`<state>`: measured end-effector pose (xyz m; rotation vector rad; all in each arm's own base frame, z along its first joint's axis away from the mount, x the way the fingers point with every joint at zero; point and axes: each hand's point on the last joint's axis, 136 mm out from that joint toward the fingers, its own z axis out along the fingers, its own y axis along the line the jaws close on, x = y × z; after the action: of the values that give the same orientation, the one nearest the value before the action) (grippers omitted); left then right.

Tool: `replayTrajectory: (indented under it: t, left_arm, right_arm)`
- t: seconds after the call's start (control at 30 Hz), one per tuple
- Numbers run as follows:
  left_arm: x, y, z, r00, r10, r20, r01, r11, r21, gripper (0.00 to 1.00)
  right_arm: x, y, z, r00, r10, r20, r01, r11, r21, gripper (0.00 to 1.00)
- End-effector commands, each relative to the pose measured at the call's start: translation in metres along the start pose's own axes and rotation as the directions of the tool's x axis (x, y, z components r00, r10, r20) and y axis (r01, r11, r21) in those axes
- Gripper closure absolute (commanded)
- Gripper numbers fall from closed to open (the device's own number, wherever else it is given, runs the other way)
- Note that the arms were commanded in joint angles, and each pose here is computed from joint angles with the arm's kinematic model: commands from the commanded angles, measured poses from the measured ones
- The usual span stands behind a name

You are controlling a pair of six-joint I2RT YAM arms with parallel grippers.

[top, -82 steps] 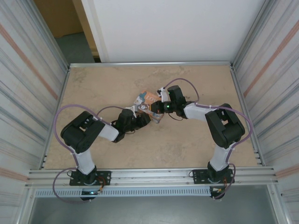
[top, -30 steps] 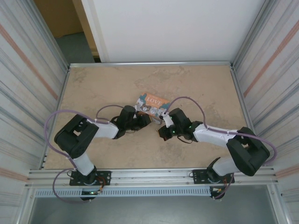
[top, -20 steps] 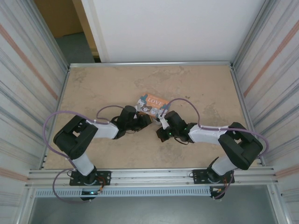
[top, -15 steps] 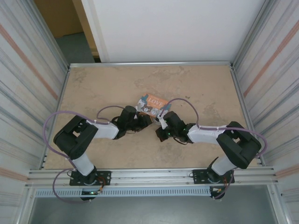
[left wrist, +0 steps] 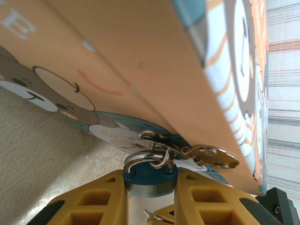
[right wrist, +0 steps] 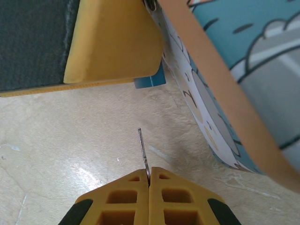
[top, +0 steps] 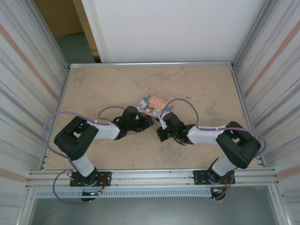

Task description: Unlock the padlock with the key

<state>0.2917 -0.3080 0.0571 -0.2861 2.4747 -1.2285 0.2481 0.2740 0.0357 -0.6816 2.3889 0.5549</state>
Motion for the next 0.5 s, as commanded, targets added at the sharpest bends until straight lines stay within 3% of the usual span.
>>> replayTrajectory:
  t: [0.0,0.47]
  left_arm:
    - [-0.004,-0.028,-0.003,1.0,0.027,0.007,-0.027,0.997,0.066,0.75]
    - [-0.001,-0.03,-0.001,1.0,0.03,-0.002,-0.03,0.997,0.072,0.75]
  right_arm:
    - [-0.016,0.002,-0.003,0.998,-0.043,0.046,0.042,0.999,0.017,1.0]
    - [-0.028,0.005,-0.008,0.995,-0.064,0.077,0.062,0.998,0.019,1.0]
